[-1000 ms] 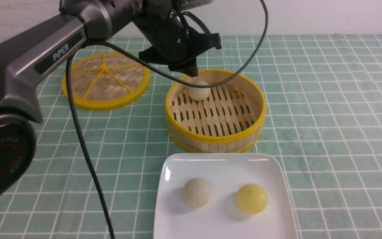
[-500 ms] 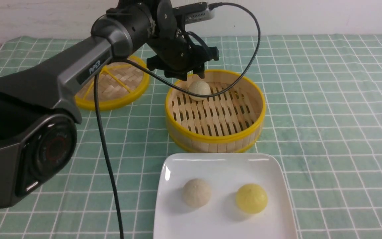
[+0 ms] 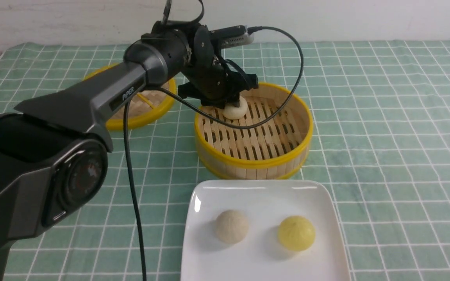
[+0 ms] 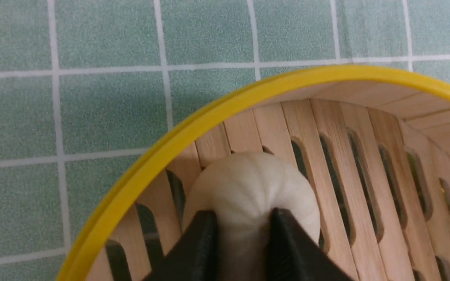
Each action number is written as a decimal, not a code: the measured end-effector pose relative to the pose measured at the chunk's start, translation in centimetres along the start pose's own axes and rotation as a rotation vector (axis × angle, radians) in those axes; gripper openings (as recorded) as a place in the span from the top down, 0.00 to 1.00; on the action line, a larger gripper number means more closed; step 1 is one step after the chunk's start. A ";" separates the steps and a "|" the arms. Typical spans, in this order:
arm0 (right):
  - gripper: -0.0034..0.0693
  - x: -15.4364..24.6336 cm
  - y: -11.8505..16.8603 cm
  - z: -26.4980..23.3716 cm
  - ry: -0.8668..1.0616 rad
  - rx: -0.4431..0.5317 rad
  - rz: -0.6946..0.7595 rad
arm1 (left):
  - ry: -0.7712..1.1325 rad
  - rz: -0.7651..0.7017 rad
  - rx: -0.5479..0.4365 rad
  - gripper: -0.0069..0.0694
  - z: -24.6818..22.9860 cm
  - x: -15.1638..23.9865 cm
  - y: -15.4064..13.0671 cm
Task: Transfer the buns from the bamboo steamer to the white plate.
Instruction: 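Reach into the bamboo steamer and grasp a bun with the left gripper, then carry the bun from the bamboo steamer to the plate with the left gripper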
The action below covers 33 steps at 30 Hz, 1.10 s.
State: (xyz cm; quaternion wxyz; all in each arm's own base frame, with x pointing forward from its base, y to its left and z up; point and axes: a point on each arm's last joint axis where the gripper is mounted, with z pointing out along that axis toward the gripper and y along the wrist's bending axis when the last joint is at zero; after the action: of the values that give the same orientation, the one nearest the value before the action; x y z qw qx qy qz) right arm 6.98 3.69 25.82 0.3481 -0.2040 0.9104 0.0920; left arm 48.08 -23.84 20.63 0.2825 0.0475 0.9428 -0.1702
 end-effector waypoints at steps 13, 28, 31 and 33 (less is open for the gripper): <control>0.73 0.0 0.0 0.0 0.000 0.000 0.000 | 0.005 0.161 0.064 0.87 -14.7 -2.3 -3.0; 0.71 -0.1 0.0 0.0 -0.011 0.000 -0.001 | 0.260 0.402 0.135 0.87 -22.8 7.0 -7.2; 0.70 -0.1 0.0 -0.1 -0.012 0.000 -0.001 | 0.337 0.402 0.120 0.87 -17.7 11.1 -8.4; 0.70 0.0 0.0 -0.1 -0.013 0.000 -0.001 | 0.329 0.377 0.106 0.87 -15.5 12.3 -8.6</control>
State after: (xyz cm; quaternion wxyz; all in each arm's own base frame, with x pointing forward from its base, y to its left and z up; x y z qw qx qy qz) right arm 6.97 3.68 25.91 0.3539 -0.2037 0.9080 0.0932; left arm 28.22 -26.60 28.54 0.1489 0.2645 0.9403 -0.1538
